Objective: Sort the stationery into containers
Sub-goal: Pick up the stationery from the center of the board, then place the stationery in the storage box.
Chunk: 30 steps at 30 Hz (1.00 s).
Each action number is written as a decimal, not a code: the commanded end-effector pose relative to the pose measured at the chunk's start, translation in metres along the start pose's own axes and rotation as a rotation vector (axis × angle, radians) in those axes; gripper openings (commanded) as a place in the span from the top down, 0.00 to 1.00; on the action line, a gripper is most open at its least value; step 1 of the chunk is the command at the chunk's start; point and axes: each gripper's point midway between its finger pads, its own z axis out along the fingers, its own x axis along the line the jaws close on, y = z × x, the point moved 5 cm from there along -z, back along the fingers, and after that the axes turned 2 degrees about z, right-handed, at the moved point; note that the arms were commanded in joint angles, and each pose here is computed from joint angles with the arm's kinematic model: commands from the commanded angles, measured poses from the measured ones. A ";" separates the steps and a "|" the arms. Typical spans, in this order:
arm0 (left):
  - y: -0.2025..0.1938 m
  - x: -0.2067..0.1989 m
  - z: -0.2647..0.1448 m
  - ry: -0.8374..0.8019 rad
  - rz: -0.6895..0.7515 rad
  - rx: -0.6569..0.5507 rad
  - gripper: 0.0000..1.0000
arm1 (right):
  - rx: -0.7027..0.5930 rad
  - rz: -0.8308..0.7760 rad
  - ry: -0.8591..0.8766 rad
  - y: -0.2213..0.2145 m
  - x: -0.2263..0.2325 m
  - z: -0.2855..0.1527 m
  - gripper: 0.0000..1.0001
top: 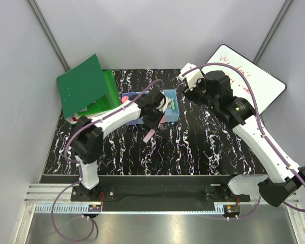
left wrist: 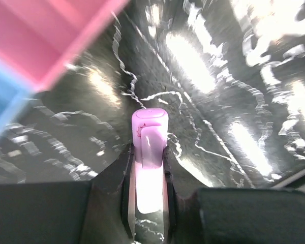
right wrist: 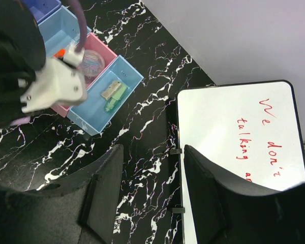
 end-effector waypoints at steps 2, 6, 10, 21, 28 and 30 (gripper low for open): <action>0.066 0.014 -0.085 0.082 -0.028 -0.325 1.00 | -0.064 -0.002 -0.036 0.015 -0.011 -0.009 0.41; 0.091 0.037 -0.089 0.150 -0.121 -0.374 1.00 | -0.061 -0.005 -0.041 0.013 -0.011 -0.012 0.41; 0.113 0.066 -0.074 0.213 -0.193 -0.384 1.00 | -0.056 -0.007 -0.041 0.010 -0.010 -0.014 0.41; 0.139 0.132 -0.027 0.274 -0.373 -0.373 1.00 | 0.004 -0.012 -0.018 -0.006 -0.004 -0.012 0.41; 0.137 0.145 -0.011 0.261 -0.424 -0.358 1.00 | 0.019 -0.011 0.003 -0.010 0.002 -0.003 0.42; 0.133 0.147 -0.006 0.266 -0.439 -0.344 1.00 | 0.016 -0.011 0.001 -0.008 0.001 -0.001 0.41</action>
